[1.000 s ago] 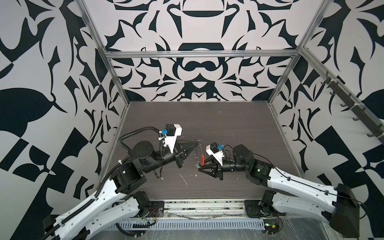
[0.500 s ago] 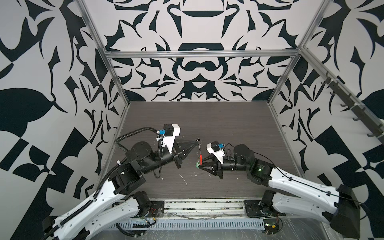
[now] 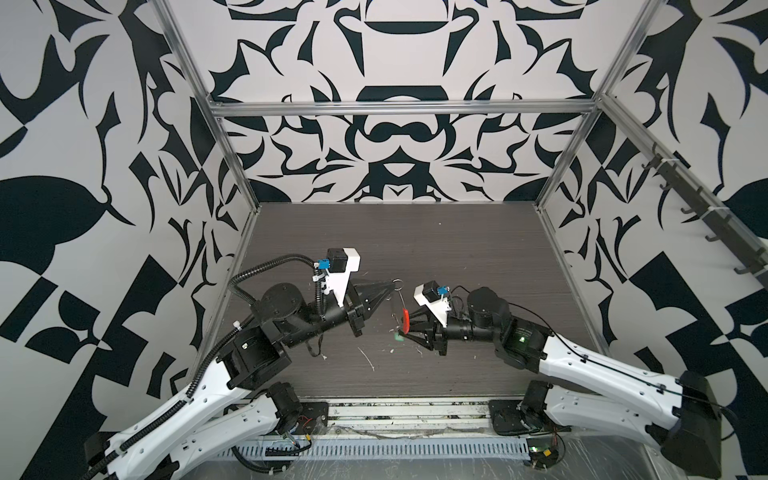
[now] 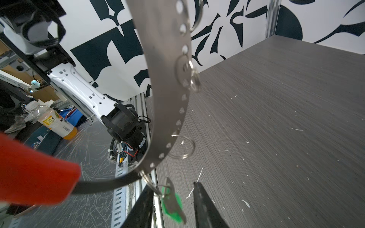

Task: Remove the keys from the keyring

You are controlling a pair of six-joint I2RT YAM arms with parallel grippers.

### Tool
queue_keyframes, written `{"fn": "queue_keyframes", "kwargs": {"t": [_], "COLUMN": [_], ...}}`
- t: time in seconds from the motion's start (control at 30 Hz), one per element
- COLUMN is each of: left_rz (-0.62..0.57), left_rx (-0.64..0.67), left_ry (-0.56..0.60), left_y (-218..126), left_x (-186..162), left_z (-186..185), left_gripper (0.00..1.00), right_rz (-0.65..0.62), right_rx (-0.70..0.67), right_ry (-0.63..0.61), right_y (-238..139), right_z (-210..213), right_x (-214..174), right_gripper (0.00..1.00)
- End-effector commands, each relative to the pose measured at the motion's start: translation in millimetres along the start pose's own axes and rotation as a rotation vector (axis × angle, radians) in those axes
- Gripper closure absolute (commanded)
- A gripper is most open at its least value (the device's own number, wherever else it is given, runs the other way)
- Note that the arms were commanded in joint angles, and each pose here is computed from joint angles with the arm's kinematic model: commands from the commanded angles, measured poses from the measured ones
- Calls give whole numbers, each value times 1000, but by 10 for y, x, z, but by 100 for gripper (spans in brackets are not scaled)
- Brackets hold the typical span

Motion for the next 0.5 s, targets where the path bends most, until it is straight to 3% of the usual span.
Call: {"fn": "queue_keyframes", "kwargs": {"t": [0.0,0.23,0.47], "left_rz": [-46,-46,-49], "left_rx": [3,5,16], "left_ry": [2,1,3], "left_y": [-13,-16,-36], "left_x": [106,105,111], "left_z": [-2,0,11], "left_gripper": [100,100,100], "right_rz": [-68,-72,-82], "right_rx": [81,82,61], "right_ry": [-56,-62,-68], "right_y": [-37,-43,-85], "right_z": [238,252,240], "right_x": [253,273,272], "right_gripper": [67,77,94]}}
Point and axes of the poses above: each gripper's point midway between its finger pads, its own y axis out along the fingers, its own z axis along the line the jaws close on, x = y × z, the point moved 3 cm from there along -y, back along the fingers, and after that the axes turned 15 degrees about y, right-handed, at the moved point
